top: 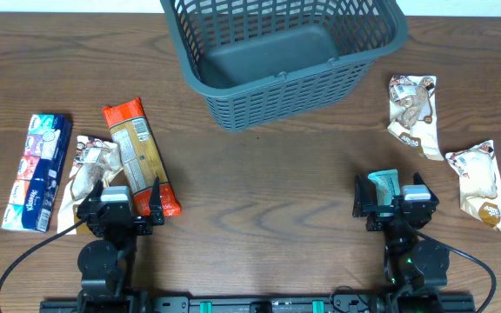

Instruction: Pack container

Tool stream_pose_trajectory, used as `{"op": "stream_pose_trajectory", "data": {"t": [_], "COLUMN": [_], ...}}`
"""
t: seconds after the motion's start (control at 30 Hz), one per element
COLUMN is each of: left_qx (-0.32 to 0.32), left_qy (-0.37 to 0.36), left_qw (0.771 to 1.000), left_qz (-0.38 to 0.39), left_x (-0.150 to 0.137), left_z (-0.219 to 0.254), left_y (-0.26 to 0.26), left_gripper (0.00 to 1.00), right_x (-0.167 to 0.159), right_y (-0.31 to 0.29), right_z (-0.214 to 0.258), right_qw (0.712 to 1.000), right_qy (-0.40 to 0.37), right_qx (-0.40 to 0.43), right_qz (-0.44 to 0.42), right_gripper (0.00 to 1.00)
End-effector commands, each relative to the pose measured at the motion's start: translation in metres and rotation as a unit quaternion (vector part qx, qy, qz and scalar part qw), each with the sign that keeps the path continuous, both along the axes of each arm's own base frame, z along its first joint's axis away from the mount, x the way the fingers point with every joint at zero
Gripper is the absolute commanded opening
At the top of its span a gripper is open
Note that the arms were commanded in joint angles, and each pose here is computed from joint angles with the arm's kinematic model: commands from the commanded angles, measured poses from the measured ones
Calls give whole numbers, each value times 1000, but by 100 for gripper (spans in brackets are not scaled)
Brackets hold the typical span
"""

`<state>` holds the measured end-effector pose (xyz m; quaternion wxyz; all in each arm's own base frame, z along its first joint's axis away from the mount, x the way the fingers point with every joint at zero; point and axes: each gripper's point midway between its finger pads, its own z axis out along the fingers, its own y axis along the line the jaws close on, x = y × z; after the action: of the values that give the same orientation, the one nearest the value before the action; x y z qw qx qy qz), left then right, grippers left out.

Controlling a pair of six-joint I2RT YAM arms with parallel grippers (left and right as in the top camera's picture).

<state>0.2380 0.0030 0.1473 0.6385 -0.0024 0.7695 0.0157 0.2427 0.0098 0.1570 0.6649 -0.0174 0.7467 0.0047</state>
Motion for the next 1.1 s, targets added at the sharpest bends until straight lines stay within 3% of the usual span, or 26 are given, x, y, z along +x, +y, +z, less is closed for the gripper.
{"op": "stream_pose_trajectory", "data": {"t": [0.0, 1.07], "left_qx": [2, 2], "left_qy": [14, 12], "left_qw": [1000, 1000], "left_qz": [-8, -9], "left_x": [0, 0], "left_z": [-14, -12], "left_y": [-3, -3], "left_gripper": [99, 99], "right_x": [0, 0], "right_y": [0, 2], "right_z": [-2, -2], "right_qw": [1000, 1000], "right_qy": [0, 1], "right_qx": [-7, 8], "right_qz": [2, 5], "right_gripper": [99, 99]}}
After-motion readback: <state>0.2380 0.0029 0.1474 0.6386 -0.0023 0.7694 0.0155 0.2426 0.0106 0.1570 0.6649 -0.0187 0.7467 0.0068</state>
